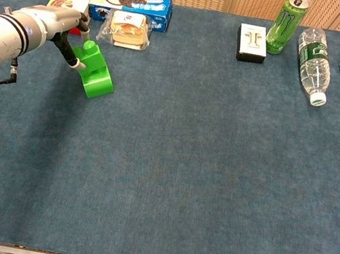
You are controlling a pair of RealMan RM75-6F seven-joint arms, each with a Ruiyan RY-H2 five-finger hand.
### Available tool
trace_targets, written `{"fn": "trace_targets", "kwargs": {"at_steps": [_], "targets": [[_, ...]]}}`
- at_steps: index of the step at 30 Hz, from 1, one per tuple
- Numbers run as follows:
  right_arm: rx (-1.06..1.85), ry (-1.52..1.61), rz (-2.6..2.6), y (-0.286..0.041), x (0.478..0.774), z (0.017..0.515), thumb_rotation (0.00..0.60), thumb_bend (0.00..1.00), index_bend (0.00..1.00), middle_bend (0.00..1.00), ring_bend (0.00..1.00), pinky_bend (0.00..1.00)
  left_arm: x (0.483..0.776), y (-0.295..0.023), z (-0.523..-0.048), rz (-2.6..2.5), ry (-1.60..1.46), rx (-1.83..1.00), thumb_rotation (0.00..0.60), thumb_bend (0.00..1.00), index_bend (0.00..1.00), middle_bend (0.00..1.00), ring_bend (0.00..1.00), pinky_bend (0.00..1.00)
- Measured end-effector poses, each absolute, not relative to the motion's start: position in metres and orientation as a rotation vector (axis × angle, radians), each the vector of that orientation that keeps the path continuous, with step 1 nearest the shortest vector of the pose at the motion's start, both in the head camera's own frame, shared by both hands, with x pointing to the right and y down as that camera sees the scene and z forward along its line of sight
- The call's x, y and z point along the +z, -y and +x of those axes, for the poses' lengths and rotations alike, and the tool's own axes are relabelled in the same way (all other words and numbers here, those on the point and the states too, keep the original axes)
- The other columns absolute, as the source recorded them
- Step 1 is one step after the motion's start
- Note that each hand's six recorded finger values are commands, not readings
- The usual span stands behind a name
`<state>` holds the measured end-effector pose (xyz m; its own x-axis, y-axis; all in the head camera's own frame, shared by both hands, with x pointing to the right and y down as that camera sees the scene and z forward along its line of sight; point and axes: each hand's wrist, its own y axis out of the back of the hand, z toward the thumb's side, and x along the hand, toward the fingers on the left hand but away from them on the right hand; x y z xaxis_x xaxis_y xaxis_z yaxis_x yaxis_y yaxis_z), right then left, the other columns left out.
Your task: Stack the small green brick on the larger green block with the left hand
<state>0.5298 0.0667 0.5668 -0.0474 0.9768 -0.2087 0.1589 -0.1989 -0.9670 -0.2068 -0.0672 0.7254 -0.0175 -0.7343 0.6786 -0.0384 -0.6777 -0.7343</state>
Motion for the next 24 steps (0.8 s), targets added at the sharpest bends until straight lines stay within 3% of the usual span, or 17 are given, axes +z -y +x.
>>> {"fn": "trace_targets", "kwargs": {"at_steps": [24], "targets": [[1.330, 1.271, -1.447, -0.0666, 0.5659, 0.5304, 0.600, 0.19, 0.28, 0.34, 0.27, 0.45, 0.7243, 0.0729, -0.1982, -1.752, -0.815, -1.766, 0.600, 0.20, 0.51, 0.04, 0.00, 0.15]]}}
